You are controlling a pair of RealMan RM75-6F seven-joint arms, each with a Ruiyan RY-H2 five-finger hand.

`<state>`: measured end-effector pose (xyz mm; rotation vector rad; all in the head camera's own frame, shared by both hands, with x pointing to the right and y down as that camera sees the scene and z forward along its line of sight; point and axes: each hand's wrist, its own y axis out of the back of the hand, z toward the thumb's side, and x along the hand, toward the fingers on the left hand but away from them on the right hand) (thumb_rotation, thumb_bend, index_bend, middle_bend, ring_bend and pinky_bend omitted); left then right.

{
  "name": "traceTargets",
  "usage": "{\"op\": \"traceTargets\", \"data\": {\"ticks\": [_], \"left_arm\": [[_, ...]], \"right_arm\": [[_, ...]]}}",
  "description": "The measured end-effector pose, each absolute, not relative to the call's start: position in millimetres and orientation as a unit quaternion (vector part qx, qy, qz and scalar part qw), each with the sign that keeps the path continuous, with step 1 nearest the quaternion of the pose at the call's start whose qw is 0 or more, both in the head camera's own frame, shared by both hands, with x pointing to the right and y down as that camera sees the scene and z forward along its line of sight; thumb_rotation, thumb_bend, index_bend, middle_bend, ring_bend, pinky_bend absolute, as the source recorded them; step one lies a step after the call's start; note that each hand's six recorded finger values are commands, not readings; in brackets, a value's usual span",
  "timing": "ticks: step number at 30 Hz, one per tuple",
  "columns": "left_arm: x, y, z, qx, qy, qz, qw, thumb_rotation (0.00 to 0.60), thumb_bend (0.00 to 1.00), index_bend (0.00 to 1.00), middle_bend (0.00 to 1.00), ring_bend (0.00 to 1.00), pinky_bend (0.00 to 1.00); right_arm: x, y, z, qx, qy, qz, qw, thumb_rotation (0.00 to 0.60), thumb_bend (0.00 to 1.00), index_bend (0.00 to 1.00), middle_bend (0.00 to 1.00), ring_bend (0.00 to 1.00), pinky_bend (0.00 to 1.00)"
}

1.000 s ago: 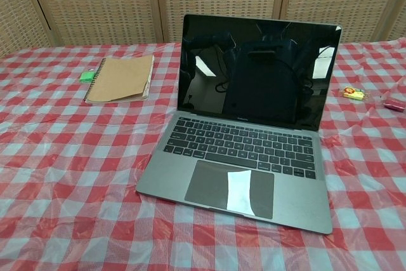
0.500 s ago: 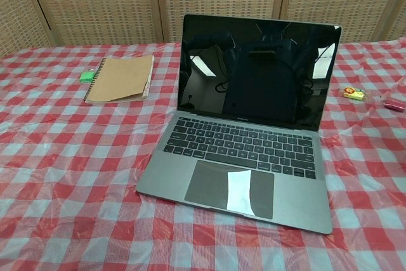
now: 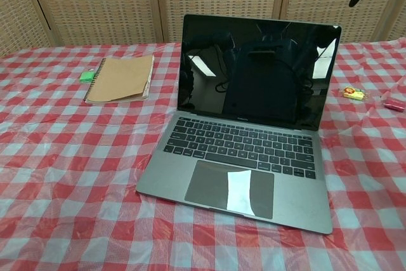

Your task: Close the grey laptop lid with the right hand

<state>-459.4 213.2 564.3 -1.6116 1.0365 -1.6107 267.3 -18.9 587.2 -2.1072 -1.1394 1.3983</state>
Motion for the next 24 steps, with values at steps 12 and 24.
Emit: {"op": "traceTargets", "data": {"ticks": [12,24], "left_arm": [[-460.9,211.7,568.4,-0.608,0.389,-0.617,0.312,0.600,0.00,0.00,0.00,0.00,0.00],[-461.8,211.2,571.7,-0.607,0.387,-0.621,0.311,0.600,0.00,0.00,0.00,0.00,0.00]], "right_arm": [[244.3,-26.0,622.0,-0.748,-0.374,0.532,0.134,0.600,1.00,0.35,0.37,0.25,0.37],[236.4,-23.8,626.0,-0.762,-0.355,0.537,0.070,0.600,1.00,0.41,0.45,0.38,0.49]]}}
